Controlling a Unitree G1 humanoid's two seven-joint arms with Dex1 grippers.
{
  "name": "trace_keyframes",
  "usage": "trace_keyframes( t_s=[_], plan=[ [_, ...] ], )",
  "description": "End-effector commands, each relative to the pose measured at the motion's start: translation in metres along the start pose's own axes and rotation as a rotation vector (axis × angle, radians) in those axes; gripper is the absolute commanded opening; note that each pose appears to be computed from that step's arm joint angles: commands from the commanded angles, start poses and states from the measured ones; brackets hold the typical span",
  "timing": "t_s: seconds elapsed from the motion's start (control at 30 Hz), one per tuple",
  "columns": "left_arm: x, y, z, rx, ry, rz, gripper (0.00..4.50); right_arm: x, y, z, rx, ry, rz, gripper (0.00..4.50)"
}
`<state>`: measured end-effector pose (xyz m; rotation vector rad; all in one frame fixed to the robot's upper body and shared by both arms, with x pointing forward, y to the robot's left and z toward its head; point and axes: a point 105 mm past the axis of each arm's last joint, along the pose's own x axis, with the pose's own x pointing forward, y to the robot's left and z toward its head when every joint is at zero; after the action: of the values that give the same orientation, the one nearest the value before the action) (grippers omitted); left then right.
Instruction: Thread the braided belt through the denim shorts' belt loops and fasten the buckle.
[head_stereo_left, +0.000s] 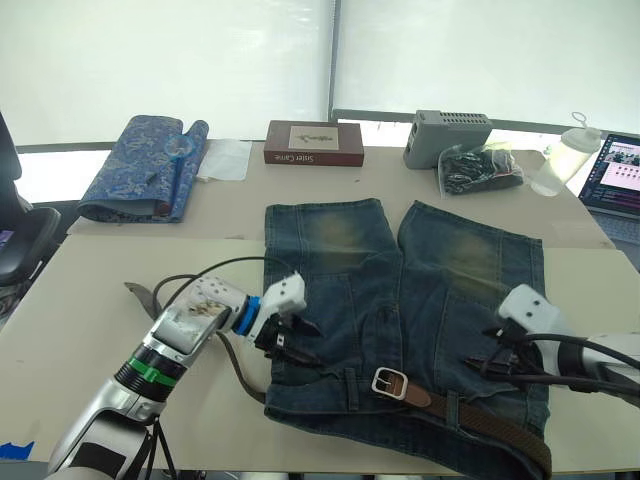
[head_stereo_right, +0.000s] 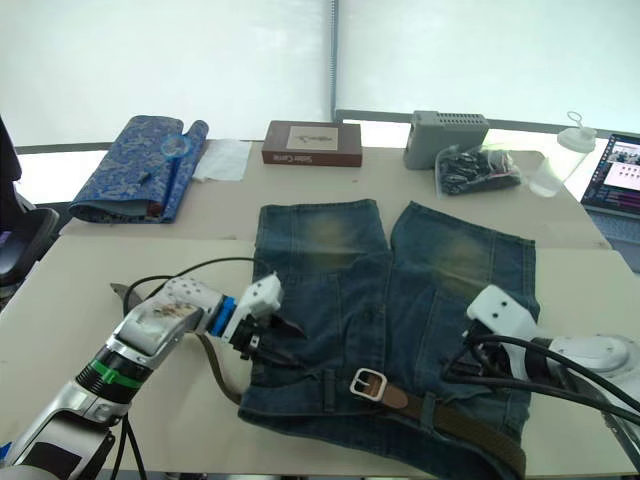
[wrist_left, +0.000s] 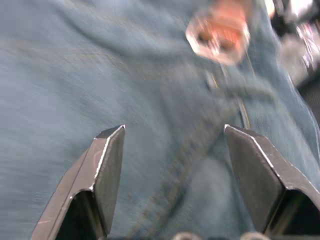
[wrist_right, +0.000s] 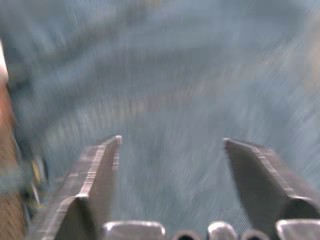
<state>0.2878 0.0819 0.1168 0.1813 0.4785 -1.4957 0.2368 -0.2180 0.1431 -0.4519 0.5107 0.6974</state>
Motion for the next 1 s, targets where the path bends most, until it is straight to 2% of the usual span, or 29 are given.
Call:
trace_keyframes(
  t_s=[0.03, 0.13, 0.17, 0.2, 0.27, 0.3, 0.4, 0.47, 0.57, 0.67, 0.73, 1.0],
  plan=[
    [-0.039, 0.013, 0.02, -0.055, -0.15, 0.173, 3.34, -0.006, 0.022, 0.048, -0.137, -0.258, 0.001, 3.82],
    [-0.07, 0.027, 0.014, -0.127, -0.193, 0.341, 3.34, -0.001, 0.036, 0.076, -0.064, -0.44, 0.048, 3.82],
    [-0.079, 0.033, 0.009, -0.141, -0.188, 0.418, 3.34, 0.002, 0.04, 0.08, -0.057, -0.463, 0.057, 4.08],
    [-0.086, 0.037, 0.006, -0.153, -0.187, 0.476, 3.34, 0.005, 0.045, 0.084, -0.062, -0.475, 0.079, 4.37],
    [-0.097, 0.041, 0.005, -0.174, -0.202, 0.531, 3.34, 0.011, 0.054, 0.088, -0.077, -0.478, 0.116, 4.46],
    [-0.105, 0.042, 0.007, -0.211, -0.232, 0.569, 3.58, 0.013, 0.055, 0.091, -0.078, -0.487, 0.122, 4.49],
    [-0.144, 0.047, -0.003, -0.311, -0.286, 0.812, 4.43, 0.025, 0.067, 0.094, -0.088, -0.491, 0.201, 4.5],
    [-0.174, 0.046, -0.017, -0.387, -0.309, 0.974, 4.43, 0.035, 0.074, 0.096, -0.095, -0.496, 0.258, 4.5],
    [-0.201, 0.037, -0.031, -0.454, -0.327, 1.123, 4.43, 0.044, 0.078, 0.1, -0.126, -0.514, 0.305, 4.5],
    [-0.212, 0.022, -0.042, -0.505, -0.321, 1.202, 4.43, 0.04, 0.086, 0.11, -0.154, -0.591, 0.386, 4.5],
    [-0.218, 0.011, -0.054, -0.575, -0.305, 1.263, 4.43, 0.036, 0.094, 0.108, -0.239, -0.616, 0.427, 4.5],
    [-0.228, -0.015, -0.084, -0.718, -0.216, 1.355, 4.43, 0.044, 0.096, 0.103, -0.276, -0.615, 0.479, 4.5]
  ],
)
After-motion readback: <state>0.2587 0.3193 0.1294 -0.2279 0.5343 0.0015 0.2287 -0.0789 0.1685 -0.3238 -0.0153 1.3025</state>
